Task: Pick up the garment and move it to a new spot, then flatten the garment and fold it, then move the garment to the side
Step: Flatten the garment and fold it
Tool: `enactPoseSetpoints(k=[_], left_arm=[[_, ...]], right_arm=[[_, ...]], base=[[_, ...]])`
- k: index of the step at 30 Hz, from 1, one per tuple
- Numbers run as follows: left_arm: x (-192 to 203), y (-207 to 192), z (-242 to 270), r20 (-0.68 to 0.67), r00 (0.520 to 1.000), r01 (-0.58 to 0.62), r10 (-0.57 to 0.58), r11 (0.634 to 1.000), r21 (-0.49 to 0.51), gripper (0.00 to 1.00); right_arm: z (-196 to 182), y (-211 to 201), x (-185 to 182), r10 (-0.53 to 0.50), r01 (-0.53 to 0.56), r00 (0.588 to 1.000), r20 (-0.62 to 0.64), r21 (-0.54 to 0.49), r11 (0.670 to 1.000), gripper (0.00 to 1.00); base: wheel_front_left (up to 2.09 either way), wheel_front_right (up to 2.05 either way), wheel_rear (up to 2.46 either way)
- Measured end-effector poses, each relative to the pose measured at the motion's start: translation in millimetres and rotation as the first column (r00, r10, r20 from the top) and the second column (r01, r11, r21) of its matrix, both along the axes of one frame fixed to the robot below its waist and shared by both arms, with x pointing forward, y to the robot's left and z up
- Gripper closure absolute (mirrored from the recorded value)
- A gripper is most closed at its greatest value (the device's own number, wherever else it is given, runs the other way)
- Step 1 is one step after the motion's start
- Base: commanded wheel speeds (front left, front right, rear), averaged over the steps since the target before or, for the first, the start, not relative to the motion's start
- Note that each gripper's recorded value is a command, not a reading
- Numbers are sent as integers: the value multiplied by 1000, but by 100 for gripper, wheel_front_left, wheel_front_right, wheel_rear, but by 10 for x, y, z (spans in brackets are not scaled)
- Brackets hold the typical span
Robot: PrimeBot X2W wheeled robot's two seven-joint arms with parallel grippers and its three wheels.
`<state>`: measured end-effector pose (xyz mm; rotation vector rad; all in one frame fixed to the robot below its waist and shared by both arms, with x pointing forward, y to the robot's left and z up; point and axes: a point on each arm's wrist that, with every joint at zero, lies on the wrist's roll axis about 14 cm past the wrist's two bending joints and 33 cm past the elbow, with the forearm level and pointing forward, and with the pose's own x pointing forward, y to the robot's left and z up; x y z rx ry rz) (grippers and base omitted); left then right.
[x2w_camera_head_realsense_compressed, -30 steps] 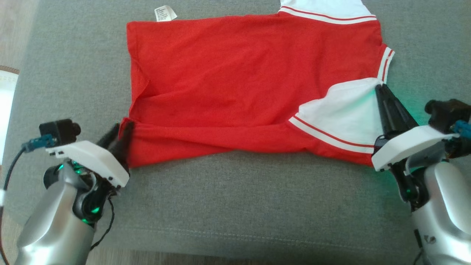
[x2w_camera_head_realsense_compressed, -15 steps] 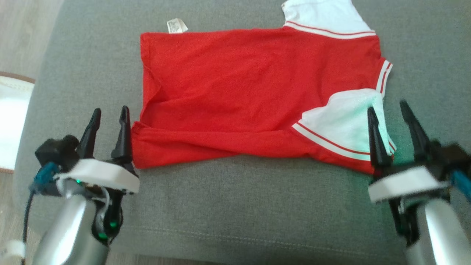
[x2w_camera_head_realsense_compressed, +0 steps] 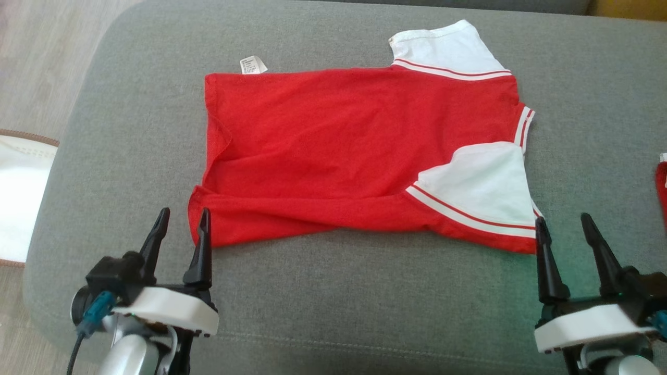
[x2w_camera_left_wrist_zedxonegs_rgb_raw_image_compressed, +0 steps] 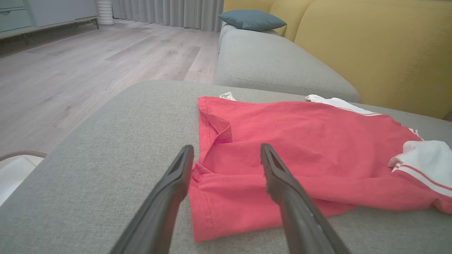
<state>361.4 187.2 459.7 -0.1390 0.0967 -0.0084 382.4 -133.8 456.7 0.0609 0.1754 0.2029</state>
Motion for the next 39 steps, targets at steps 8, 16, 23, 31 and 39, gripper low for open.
enactPoseSetpoints(k=[8, 16, 23, 31, 39], left_arm=[[-3, -25, -11, -2, 1000, 13, -13, 1000, 5, 0], [-161, -65, -507, -192, 980, 39, -45, 999, -37, 0], [-202, -16, -863, -315, 947, 36, -60, 996, -82, 0], [31, 6, -922, -316, 946, 47, -77, 994, -100, 0], [96, -12, -1065, -359, 928, 58, -100, 990, -126, 9]], right_arm=[[37, -27, -13, -11, 11, 1000, 2, 16, 1000, 0], [-276, -46, -79, -13, 13, 990, -140, 4, 1000, 0], [-631, -103, -131, -26, 25, 957, -290, -9, 1000, 0], [-781, 5, 57, 1, 0, 936, -353, 1, 1000, 0], [-941, 92, 98, 24, -12, 906, -423, 30, 999, 55]], base=[[0, 0, 0], [0, 0, 0], [0, 0, 0], [0, 0, 0], [0, 0, 0]])
